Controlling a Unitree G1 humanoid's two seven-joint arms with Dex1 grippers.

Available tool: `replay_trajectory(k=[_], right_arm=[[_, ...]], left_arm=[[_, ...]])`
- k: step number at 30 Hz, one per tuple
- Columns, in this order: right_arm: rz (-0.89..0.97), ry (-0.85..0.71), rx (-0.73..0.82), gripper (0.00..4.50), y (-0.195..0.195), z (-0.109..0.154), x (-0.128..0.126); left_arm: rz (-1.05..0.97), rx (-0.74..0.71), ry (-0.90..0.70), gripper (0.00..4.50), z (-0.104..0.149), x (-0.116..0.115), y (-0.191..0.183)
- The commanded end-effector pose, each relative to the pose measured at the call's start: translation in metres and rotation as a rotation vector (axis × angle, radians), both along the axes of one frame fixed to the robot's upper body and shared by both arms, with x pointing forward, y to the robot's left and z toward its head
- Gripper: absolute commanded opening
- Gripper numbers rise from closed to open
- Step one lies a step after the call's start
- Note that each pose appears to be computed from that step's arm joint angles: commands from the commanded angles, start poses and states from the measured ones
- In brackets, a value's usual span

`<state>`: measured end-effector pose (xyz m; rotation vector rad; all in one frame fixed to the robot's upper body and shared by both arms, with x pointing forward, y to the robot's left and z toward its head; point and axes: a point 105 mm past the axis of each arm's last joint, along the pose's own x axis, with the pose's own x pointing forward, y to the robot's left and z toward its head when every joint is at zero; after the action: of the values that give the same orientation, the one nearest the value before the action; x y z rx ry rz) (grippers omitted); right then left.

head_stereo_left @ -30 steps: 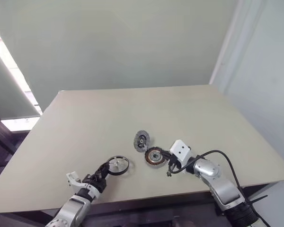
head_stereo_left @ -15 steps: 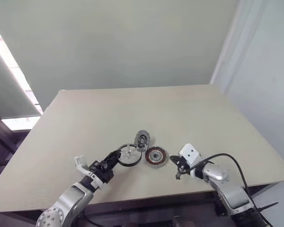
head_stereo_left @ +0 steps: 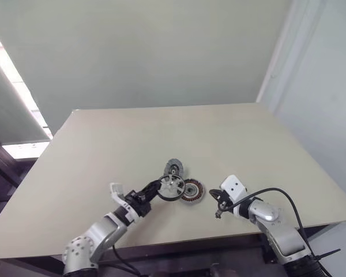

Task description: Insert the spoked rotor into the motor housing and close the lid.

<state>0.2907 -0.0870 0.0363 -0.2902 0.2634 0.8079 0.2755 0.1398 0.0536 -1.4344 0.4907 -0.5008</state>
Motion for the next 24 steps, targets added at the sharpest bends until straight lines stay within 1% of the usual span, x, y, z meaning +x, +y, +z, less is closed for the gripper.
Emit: replay_trajectory(k=[1, 4, 7, 10, 18, 24], right_arm=[[0.005, -0.060, 0.021, 0.00, 0.003, 0.016, 0.003], [0.009, -0.057, 0.022, 0.00, 0.006, 0.015, 0.002], [0.012, -0.054, 0.023, 0.00, 0.008, 0.014, 0.000], [0.011, -0.051, 0.023, 0.00, 0.008, 0.014, -0.002], [-0.003, -0.039, 0.020, 0.00, 0.006, 0.011, -0.005], [-0.002, -0.040, 0.020, 0.00, 0.007, 0.011, -0.004]], left_arm=[[-0.079, -0.011, -0.058, 0.36, 0.005, -0.002, -0.040], [-0.080, -0.006, -0.054, 0.36, -0.004, -0.001, -0.065], [-0.064, 0.019, -0.058, 0.36, -0.011, 0.005, -0.071], [-0.028, 0.039, -0.059, 0.36, -0.016, 0.012, -0.064], [0.051, 0.032, -0.086, 0.36, -0.011, 0.028, -0.041], [0.074, 0.066, -0.080, 0.36, -0.016, 0.037, -0.040]])
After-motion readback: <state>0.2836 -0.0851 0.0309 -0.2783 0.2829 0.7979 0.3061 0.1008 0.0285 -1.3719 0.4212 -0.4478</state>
